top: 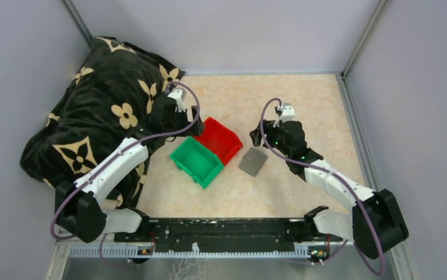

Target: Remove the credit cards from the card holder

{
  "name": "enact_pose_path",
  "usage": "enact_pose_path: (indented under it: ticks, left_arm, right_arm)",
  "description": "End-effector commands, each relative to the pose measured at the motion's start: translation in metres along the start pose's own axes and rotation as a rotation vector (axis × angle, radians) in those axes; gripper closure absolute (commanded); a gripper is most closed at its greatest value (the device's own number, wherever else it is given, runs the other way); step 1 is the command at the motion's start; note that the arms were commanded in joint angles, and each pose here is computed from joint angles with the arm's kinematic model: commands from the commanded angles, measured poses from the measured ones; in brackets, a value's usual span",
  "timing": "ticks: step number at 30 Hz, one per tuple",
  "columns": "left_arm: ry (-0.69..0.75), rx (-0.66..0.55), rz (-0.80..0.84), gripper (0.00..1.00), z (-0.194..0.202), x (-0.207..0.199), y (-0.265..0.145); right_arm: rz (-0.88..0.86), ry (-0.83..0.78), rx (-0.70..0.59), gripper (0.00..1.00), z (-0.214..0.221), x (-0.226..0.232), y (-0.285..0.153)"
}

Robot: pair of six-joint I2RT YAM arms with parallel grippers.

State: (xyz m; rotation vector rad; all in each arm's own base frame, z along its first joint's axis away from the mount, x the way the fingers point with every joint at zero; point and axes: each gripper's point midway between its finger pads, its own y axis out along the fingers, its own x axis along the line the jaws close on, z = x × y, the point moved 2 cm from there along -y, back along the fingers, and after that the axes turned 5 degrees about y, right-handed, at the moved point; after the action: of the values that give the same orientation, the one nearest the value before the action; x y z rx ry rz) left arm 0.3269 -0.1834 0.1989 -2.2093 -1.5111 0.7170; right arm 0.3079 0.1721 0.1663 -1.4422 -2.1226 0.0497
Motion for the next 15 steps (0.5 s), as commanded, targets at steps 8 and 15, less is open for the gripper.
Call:
enact_pose_path:
  ticks: [8, 15]
  left_arm:
    - [-0.053, -0.172, 0.021, 0.02, -0.040, 0.007, -0.023]
    - [-0.087, -0.155, 0.044, 0.02, -0.039, 0.010, -0.022]
  right_arm:
    - [-0.165, -0.068, -0.056, 0.29, -0.037, 0.046, 0.015]
    - [-0.276, -0.184, -0.065, 0.37, -0.059, 0.086, 0.036]
